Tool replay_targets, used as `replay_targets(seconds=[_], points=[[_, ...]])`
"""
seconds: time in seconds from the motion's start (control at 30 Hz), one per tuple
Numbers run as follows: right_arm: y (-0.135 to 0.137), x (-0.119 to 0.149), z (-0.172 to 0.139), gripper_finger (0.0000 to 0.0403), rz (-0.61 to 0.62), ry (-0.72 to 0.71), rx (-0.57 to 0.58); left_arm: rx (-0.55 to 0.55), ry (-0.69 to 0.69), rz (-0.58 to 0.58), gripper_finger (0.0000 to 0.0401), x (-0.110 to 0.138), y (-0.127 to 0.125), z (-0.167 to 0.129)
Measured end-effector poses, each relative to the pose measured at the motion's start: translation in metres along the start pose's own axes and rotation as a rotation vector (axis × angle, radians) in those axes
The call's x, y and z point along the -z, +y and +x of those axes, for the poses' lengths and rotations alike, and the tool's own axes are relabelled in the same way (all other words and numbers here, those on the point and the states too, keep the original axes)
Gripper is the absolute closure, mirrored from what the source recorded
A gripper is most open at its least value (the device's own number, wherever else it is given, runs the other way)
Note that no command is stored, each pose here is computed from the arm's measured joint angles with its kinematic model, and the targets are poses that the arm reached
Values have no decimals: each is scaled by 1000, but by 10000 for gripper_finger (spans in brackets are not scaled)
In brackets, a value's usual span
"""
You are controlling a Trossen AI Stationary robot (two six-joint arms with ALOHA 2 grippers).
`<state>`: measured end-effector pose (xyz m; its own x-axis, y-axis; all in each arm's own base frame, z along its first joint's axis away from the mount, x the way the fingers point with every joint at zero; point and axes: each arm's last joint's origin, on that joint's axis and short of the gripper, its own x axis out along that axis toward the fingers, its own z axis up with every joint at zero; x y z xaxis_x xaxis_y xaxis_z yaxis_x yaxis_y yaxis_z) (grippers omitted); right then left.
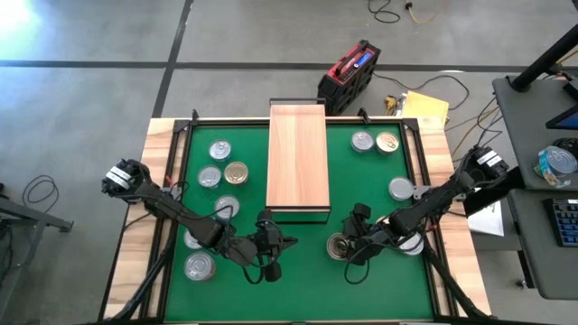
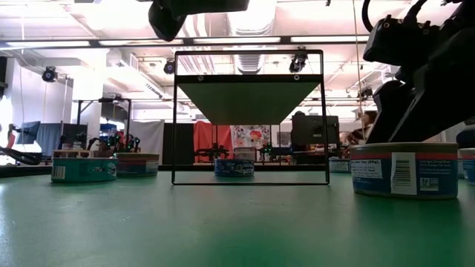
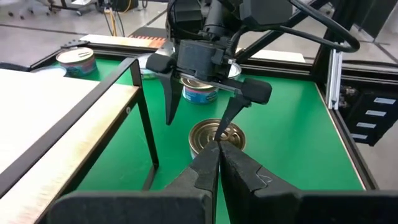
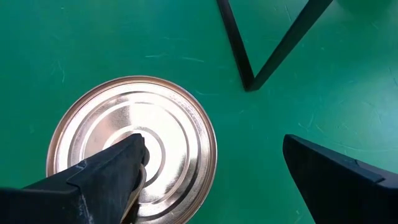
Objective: Stack canned seafood by type on shelf
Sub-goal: Put the bottom center dark blue tuna can on the shelf
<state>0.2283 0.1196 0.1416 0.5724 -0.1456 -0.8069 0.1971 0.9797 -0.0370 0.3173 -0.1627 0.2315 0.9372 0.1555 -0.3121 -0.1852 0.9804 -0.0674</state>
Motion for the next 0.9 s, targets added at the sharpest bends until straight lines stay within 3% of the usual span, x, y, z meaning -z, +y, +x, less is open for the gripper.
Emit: replay_targets(seconds=[0.9], points=[[0,-1,0,23,-31,-20,9,-23,-9,1,401,0,1,0]])
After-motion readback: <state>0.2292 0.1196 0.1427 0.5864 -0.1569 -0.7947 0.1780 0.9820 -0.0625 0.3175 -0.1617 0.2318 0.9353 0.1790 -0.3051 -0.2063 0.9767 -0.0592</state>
